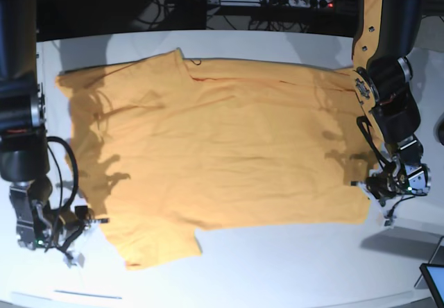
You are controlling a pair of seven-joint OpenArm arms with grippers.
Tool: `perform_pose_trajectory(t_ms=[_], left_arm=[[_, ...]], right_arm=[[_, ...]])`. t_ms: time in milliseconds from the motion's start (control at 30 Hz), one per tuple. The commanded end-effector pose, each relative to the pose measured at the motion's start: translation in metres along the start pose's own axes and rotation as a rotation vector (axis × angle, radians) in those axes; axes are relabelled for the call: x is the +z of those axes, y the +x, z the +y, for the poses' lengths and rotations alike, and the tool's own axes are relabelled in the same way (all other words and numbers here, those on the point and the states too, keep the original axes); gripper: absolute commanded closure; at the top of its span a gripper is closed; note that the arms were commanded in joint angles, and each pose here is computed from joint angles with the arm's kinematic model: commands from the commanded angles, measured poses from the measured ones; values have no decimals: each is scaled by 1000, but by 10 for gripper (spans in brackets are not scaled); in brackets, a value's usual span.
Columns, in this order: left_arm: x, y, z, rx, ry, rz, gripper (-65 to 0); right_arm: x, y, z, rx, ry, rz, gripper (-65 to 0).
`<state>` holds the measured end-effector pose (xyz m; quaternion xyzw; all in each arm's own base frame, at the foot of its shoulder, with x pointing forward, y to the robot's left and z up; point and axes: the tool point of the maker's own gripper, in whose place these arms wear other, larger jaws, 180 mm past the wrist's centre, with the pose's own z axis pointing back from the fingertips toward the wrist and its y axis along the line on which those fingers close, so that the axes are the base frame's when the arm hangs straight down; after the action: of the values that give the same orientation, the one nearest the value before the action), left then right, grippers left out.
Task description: Fold the T-shirt properly
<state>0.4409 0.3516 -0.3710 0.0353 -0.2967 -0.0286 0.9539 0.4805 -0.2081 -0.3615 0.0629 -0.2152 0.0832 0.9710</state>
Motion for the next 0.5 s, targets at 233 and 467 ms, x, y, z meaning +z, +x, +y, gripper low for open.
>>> perform_pose_trajectory(t_ms=[233, 467], left_arm=[[24, 67, 10, -121, 58, -92, 0], [18, 63, 1, -164, 52, -70, 0]], right_arm=[[13, 21, -4, 18, 3, -50, -83], [14, 22, -1, 50, 29, -54, -287]])
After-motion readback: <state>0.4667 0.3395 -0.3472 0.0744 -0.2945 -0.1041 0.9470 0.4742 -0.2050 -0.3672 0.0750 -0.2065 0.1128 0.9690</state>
